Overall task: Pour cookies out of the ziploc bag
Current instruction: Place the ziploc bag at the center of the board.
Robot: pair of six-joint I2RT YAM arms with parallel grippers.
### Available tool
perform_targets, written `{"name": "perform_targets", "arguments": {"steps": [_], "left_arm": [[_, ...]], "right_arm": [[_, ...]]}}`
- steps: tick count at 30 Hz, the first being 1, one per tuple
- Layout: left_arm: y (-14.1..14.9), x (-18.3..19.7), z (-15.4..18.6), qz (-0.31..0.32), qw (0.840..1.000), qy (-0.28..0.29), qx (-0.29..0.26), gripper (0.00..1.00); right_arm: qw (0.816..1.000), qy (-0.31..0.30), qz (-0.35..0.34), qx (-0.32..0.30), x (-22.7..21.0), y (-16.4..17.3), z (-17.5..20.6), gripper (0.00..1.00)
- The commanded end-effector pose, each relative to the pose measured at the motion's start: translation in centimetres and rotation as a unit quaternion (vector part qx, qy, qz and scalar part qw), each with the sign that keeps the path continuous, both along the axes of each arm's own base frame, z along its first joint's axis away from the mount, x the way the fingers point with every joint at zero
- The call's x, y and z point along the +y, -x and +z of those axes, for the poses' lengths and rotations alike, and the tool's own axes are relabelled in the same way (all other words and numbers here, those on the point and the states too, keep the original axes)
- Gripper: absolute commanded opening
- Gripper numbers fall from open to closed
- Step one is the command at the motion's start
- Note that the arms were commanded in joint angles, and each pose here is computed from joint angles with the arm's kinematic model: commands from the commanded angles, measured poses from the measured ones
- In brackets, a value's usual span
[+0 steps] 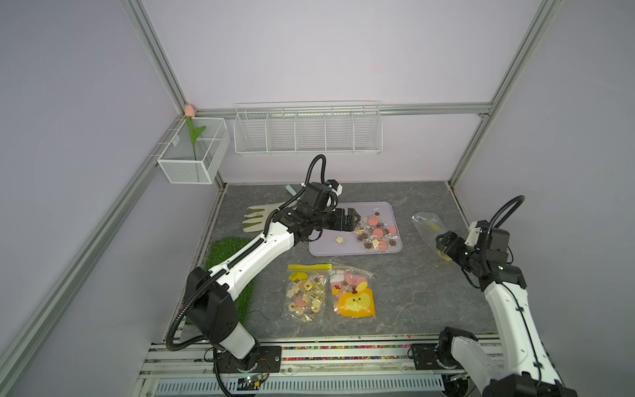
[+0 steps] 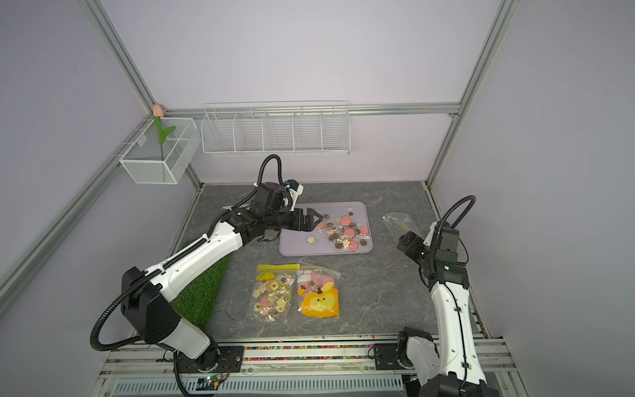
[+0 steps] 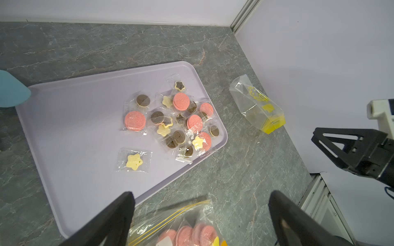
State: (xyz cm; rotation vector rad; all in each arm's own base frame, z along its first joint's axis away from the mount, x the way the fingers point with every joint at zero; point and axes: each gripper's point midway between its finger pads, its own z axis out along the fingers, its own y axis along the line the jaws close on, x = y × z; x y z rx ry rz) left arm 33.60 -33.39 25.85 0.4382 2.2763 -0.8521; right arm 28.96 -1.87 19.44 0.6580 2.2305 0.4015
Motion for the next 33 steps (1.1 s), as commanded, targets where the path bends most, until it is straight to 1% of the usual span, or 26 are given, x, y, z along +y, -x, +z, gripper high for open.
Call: {"name": "perform_targets", "arguments": {"steps": [1,5,10,13,16,20,23,27,29,33], "left_arm": [[-0.3,0.6,0.2,0.024,1.0,0.018,-0.005,1.0],[0.3,1.8,-0.6,0.026,1.0,0.007,-0.004,1.0],[1.4,3.3,-1.9,0.027,1.0,-0.006,0.011,0.99],[2.1,4.1,-2.9,0.029,0.999,-0.012,0.028,0.98],[2.5,5.5,-4.2,0.051,0.997,-0.024,0.053,0.97],[3.0,7.6,-5.6,0.079,0.993,-0.038,0.078,0.96],[3.4,8.9,-6.0,0.101,0.991,-0.039,0.085,0.96],[3.8,10.9,-6.1,0.124,0.988,-0.045,0.078,0.97],[3.7,12.3,-6.2,0.144,0.985,-0.04,0.083,0.97],[3.9,14.6,-6.1,0.174,0.98,-0.029,0.089,0.98]], "right_arm": [[0.999,0.007,0.053,-0.001,2.5,0.5,1.0,0.91],[0.992,-0.021,0.125,-0.006,5.8,1.0,1.2,0.96],[0.98,-0.055,0.192,0.005,9.1,2.2,-0.7,1.0],[0.968,-0.086,0.237,0.014,11.4,2.7,-1.7,0.98],[0.949,-0.101,0.299,0.012,14.4,3.1,-2.1,0.97],[0.921,-0.093,0.379,0.004,18.2,3.7,-2.4,0.94],[0.908,-0.084,0.411,0.001,20.4,3.7,-2.9,0.9],[0.895,-0.07,0.442,-0.002,23.0,3.5,-3.7,0.89],[0.891,-0.049,0.451,0.009,24.3,3.3,-4.6,0.88],[0.877,-0.027,0.479,0.019,27.5,3.2,-6.0,0.86]]}}
